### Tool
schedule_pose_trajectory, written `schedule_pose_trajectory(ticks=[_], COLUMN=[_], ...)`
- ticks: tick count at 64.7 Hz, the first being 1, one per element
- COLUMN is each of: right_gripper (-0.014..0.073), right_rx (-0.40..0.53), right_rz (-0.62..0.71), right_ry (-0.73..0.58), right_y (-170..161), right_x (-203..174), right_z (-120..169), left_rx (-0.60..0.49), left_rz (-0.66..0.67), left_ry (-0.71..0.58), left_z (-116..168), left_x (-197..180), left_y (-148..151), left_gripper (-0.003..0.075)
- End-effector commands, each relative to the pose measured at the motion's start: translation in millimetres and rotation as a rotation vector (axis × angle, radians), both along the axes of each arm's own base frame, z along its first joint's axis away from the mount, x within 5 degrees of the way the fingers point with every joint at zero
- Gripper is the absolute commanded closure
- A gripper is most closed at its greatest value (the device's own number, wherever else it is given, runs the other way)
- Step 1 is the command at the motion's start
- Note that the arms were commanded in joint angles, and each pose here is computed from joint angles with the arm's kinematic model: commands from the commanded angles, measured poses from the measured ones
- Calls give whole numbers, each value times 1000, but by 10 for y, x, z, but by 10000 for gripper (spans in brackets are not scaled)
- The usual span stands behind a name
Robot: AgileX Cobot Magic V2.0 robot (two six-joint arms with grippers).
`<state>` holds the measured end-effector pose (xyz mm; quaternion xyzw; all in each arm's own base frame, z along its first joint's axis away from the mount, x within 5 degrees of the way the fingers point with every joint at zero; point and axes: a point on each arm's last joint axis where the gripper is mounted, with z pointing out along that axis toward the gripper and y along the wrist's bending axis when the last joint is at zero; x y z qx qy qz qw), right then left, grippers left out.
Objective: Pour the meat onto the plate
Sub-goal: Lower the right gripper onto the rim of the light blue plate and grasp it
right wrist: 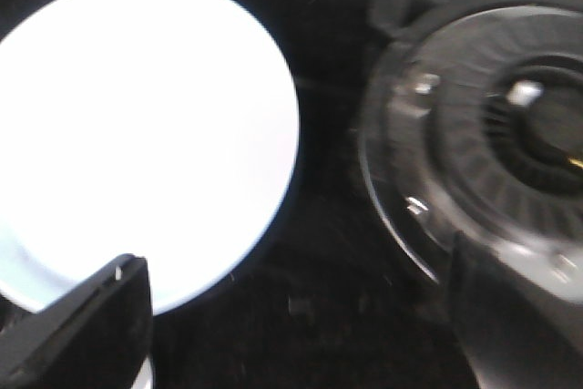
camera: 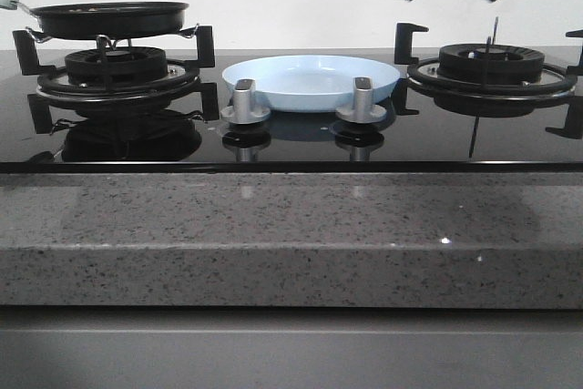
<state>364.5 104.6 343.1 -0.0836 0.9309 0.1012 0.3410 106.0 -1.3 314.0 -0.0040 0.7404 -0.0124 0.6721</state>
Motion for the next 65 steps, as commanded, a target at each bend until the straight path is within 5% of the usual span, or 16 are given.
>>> schedule_pose_trajectory(ticks=[1,48,65], right_gripper=[-66,-64,120], right_rx=[17,-53,-46], right_rz=[10,90,89], right_ry=[-36,139,122], right_y=[49,294,293], right_x=[110,773,799], right_z=[249,-63,-45], left_rx=[-9,-9,-9], left_rz=[2,2,2], left_ry=[-105,-105,-105], left_z=[179,179,179], left_x=[10,10,10], left_y=[1,1,1], left_gripper=[116,116,116])
